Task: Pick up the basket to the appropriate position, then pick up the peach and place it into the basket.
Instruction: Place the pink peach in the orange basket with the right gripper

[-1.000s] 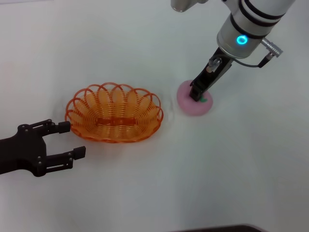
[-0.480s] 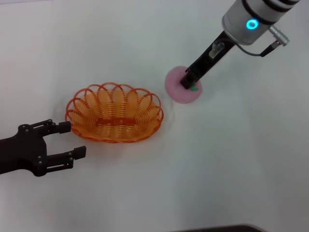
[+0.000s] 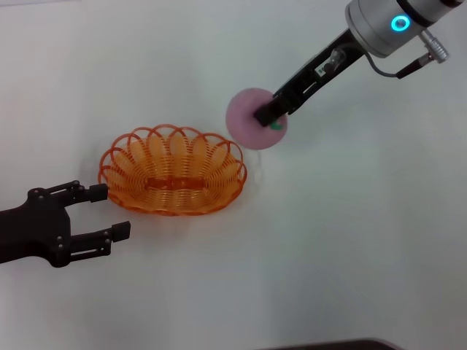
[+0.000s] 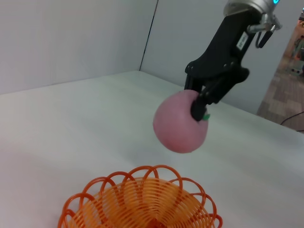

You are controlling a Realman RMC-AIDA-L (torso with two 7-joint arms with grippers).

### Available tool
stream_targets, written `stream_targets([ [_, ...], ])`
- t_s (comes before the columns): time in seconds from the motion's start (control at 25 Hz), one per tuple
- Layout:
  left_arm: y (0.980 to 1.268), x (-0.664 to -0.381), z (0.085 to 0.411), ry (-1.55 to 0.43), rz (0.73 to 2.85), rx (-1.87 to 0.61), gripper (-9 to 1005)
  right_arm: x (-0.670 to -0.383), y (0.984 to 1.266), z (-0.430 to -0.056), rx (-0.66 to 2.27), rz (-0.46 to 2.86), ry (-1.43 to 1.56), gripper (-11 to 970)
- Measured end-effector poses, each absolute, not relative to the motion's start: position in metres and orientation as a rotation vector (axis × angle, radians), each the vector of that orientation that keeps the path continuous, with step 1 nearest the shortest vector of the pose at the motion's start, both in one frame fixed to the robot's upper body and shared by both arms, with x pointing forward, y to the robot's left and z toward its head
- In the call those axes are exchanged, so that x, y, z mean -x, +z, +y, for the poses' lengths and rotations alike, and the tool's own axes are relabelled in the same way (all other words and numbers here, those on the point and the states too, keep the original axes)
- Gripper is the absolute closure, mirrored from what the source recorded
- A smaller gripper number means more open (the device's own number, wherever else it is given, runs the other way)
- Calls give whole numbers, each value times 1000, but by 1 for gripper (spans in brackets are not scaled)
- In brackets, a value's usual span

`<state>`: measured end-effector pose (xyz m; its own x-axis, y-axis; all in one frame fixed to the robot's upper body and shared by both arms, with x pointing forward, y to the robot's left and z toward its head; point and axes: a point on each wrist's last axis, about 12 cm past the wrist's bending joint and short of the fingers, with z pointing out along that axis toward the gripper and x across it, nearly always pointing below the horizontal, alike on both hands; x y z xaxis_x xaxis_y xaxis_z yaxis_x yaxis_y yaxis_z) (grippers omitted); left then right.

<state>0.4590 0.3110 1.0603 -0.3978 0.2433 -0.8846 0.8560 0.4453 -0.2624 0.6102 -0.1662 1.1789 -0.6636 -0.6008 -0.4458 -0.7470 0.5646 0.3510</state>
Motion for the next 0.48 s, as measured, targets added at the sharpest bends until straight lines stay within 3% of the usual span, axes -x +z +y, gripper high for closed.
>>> stream_targets([
  [0.48, 1060, -459, 311, -951, 1883, -927, 204, -600, 1180, -156, 1232, 2387, 933, 849],
])
